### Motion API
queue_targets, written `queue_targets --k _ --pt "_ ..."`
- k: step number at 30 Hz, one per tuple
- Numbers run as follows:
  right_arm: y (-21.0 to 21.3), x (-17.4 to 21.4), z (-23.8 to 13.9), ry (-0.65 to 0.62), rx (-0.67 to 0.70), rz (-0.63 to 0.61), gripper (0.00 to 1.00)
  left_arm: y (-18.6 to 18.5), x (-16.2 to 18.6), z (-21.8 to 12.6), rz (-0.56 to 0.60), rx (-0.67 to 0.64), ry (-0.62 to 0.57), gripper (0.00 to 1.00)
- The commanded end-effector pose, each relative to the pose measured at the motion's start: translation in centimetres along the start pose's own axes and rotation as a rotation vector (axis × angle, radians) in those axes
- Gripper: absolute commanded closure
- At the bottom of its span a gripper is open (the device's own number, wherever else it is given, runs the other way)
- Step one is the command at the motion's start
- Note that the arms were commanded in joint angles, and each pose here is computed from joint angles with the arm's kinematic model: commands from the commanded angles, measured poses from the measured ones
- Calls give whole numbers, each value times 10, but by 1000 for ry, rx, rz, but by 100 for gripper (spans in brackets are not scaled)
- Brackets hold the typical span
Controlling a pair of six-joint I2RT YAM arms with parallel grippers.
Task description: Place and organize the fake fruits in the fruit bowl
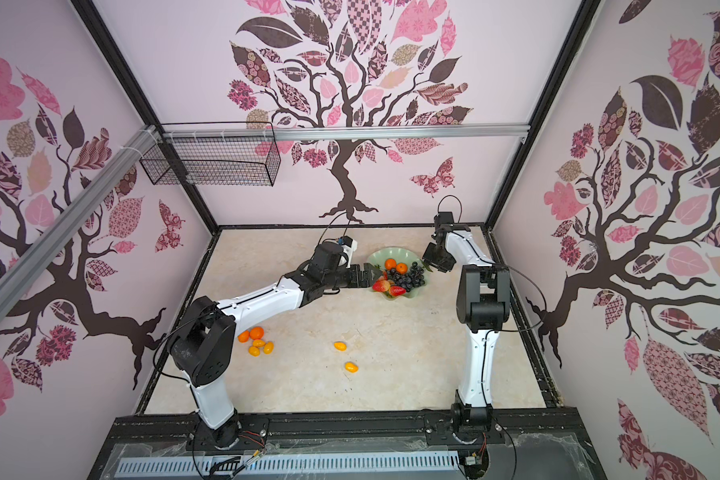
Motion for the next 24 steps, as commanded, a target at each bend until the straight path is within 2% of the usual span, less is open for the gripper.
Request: queue_targets --k 1,7,12,24 --pt "-5 4 11 55 48 4 59 -16 -19 -12 37 22 -51 2" --pt "-9 11 21 106 74 6 60 -16 -20 -13 37 19 -54 2" --pt "8 16 22 152 -64 -11 60 -16 -20 -14 34 16 -54 2" --pt "25 23 22 189 -175 -38 60 12 -42 -29 -10 -51 -115 2"
Point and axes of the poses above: each gripper's point midway between its finger pads, its own z axis out along the fingers, its own y axis along the line the jaws close on, x = y × z, the point moved 5 cm from there along -z, back along the fingers, and after that the axes turned 1 degree about z, right-handed, at the moved point
